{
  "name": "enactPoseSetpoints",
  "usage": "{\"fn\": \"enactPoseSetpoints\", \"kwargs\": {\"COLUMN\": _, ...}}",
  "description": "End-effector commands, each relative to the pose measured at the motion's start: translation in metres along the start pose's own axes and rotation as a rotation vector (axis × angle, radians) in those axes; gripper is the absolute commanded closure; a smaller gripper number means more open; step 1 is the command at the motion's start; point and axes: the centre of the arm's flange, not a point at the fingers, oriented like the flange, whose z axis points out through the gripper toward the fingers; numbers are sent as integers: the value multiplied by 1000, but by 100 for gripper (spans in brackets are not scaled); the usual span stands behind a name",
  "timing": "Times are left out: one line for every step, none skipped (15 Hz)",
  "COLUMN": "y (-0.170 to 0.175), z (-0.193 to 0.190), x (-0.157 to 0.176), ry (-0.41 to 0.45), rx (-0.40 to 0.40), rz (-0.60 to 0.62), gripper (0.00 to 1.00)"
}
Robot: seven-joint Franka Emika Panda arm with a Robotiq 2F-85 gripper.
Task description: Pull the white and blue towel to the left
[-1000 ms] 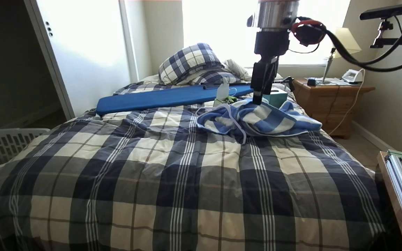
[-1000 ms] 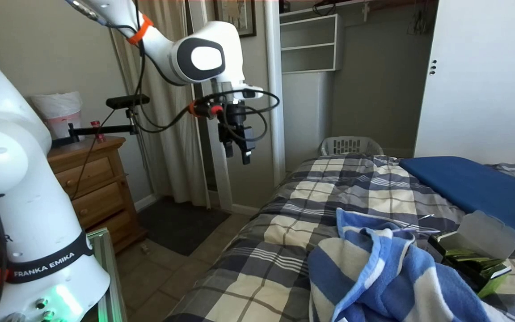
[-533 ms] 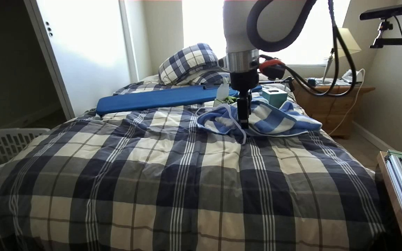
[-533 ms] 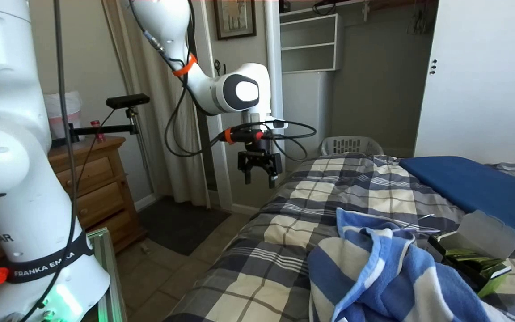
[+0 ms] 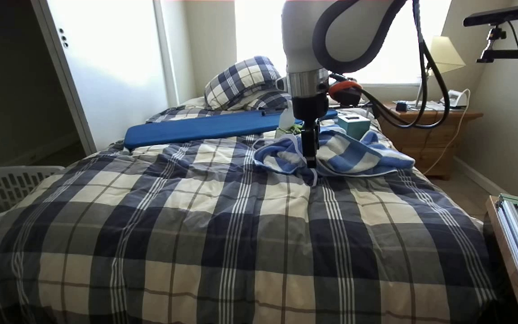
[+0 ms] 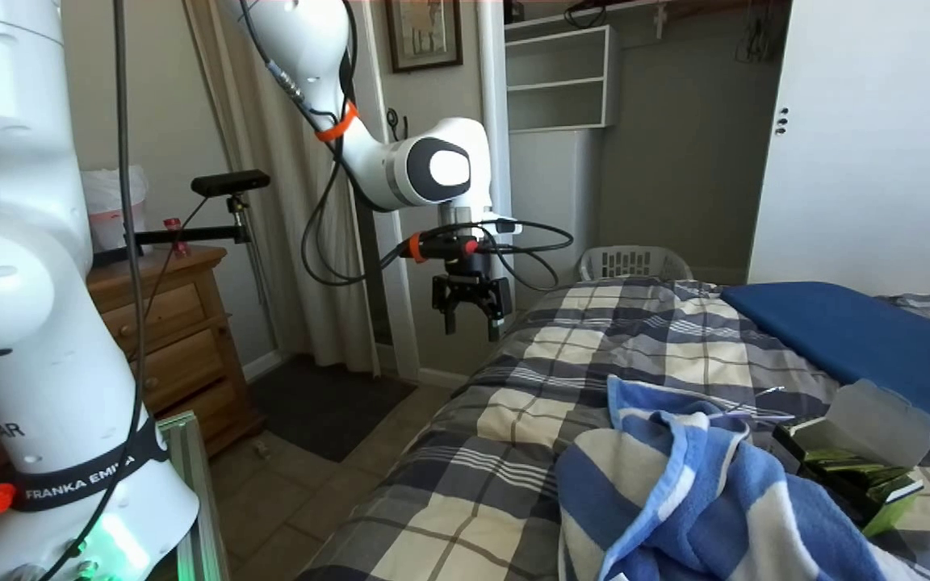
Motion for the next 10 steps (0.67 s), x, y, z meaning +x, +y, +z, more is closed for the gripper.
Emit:
{"fn": "enactPoseSetpoints", "kwargs": {"y": 0, "z": 0, "x": 0, "ry": 0, "rx": 0, "rz": 0, "gripper": 0}}
{"fn": "enactPoseSetpoints", "kwargs": {"y": 0, "z": 0, "x": 0, "ry": 0, "rx": 0, "rz": 0, "gripper": 0}}
{"fn": "enactPoseSetpoints", "kwargs": {"y": 0, "z": 0, "x": 0, "ry": 0, "rx": 0, "rz": 0, "gripper": 0}}
{"fn": "enactPoseSetpoints", "kwargs": {"y": 4, "z": 7, "x": 7, "ry": -26, "rx": -5, "rz": -21, "gripper": 0}}
{"fn": "enactPoseSetpoints", "kwargs": {"y": 13, "z": 17, "x": 21, "ry": -30, "rx": -24, "rz": -72, "gripper": 0}}
{"fn": "enactPoseSetpoints", "kwargs": {"y": 21, "z": 27, "x": 32, "ry": -36, "rx": -31, "rz": -128, "gripper": 0}}
{"fn": "enactPoseSetpoints", "kwargs": {"y": 28, "z": 39, "x": 42, "ry": -76, "rx": -52, "rz": -183, "gripper": 0}}
{"fn": "enactPoseSetpoints", "kwargs": {"y": 34, "z": 52, "x": 53, "ry": -97, "rx": -27, "rz": -230, "gripper": 0}}
{"fn": "enactPoseSetpoints", "kwargs": {"y": 42, "z": 65, "x": 65, "ry": -110, "rx": -32, "rz": -275, "gripper": 0}}
{"fn": "enactPoseSetpoints", "kwargs": {"y": 48, "z": 77, "x": 76, "ry": -111, "rx": -45, "rz": -327, "gripper": 0}}
